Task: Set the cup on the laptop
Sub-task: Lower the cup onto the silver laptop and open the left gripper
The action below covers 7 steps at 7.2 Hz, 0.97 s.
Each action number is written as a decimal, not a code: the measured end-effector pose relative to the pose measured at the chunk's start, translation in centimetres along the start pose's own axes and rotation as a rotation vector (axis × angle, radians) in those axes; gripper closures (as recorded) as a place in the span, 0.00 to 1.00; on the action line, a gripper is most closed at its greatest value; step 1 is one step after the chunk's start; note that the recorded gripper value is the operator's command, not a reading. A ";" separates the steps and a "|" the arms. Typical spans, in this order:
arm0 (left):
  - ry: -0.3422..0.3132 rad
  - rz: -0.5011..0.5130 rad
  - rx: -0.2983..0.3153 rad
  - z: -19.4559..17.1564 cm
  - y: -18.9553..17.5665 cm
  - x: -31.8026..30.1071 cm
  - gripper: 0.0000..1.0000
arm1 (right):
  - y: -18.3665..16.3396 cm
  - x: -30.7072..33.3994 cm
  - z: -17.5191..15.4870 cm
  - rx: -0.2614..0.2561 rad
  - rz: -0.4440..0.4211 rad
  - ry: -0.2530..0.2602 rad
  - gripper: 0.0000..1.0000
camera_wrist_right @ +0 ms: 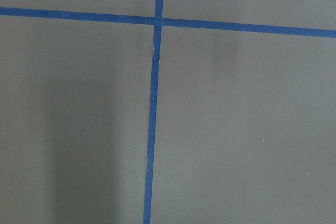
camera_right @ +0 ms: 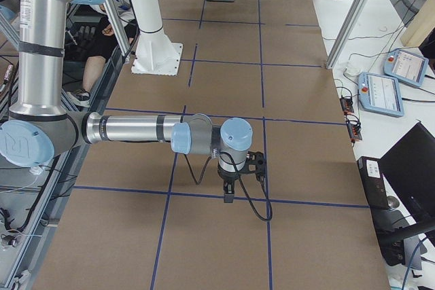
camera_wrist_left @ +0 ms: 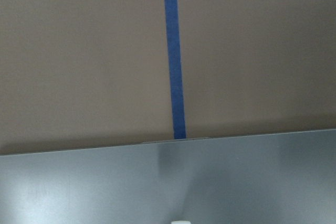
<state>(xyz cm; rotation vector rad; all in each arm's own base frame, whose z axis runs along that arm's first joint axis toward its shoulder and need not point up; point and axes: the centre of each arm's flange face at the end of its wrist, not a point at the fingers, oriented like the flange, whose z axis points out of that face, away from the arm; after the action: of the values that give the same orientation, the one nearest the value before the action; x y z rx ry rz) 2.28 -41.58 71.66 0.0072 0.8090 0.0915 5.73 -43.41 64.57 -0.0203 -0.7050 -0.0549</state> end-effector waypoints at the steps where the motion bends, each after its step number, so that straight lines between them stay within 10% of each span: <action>1: -0.013 -0.006 0.024 -3.8 -1.0 -1.1 0.00 | 0.0 0.0 0.0 0.000 0.000 0.000 0.00; 4: -0.027 -0.021 0.091 -12.9 -0.6 -2.0 0.00 | 0.0 0.0 0.0 0.000 0.000 0.001 0.00; 7: -0.026 -0.025 0.094 -13.4 0.1 -2.2 0.00 | 0.0 0.0 0.0 0.000 0.000 0.001 0.00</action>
<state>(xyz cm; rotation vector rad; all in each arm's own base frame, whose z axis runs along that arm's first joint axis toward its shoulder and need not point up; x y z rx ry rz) -8.90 -42.03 64.04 0.0871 0.7869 0.0299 5.73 -43.41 64.58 -0.0206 -0.7044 -0.0548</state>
